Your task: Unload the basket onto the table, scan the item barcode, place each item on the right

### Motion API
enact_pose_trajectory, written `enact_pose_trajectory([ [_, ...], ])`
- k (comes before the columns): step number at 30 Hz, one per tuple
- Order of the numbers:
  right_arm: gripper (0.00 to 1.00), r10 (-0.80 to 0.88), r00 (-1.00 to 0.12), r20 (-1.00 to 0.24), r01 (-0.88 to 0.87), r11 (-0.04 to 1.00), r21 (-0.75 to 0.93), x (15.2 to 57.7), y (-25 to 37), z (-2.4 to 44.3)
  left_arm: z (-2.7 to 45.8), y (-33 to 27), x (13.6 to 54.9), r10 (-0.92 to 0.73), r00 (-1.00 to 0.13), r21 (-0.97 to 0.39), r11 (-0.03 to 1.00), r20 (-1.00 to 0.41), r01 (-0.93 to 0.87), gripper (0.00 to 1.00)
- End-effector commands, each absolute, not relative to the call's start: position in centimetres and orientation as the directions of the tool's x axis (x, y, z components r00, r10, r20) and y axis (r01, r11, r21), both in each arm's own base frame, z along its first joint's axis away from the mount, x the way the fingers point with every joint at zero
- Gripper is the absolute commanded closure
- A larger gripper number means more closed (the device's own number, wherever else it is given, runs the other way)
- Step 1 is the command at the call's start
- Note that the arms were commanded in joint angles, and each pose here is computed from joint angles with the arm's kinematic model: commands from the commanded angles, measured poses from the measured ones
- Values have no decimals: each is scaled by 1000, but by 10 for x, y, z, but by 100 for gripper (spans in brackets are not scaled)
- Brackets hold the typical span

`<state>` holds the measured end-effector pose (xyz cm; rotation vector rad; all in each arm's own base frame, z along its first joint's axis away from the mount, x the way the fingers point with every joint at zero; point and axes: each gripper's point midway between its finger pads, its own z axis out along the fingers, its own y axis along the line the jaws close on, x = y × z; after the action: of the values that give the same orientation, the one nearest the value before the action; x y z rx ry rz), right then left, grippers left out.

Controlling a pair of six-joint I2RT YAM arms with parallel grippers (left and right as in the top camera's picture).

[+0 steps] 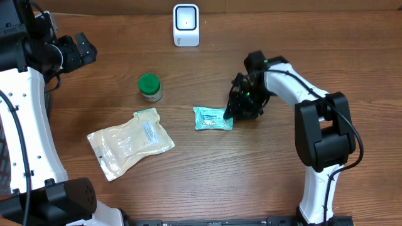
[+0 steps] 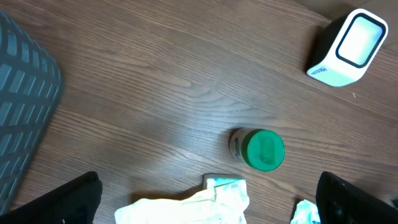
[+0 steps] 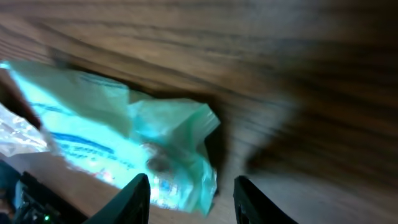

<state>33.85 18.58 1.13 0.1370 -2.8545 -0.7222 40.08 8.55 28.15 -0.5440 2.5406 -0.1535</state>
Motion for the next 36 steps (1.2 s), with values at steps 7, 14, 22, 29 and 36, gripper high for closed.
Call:
enact_pose_trajectory([
  [7, 75, -58, -980, 189, 40, 877, 478, 314, 193, -29, 285, 83, 402, -420, -770, -229, 908, -481, -352, 0],
  [14, 96, -11, -981, 193, 75, 900, 429, 309, 193, -42, 285, 83, 402, -419, -770, -229, 908, -481, -352, 0],
  [22, 96, 21, -993, 118, 70, 898, 434, 334, 184, 2, 285, 83, 402, -419, -770, -229, 908, -481, -352, 0],
  [29, 96, 46, -994, -95, 11, 942, 336, 351, 160, 88, 285, 83, 402, -420, -770, -229, 908, -481, -352, 0],
  [36, 96, 134, -974, -184, 146, 988, -50, 336, 86, 139, 285, 83, 402, -419, -770, -229, 908, -481, -352, 1],
])
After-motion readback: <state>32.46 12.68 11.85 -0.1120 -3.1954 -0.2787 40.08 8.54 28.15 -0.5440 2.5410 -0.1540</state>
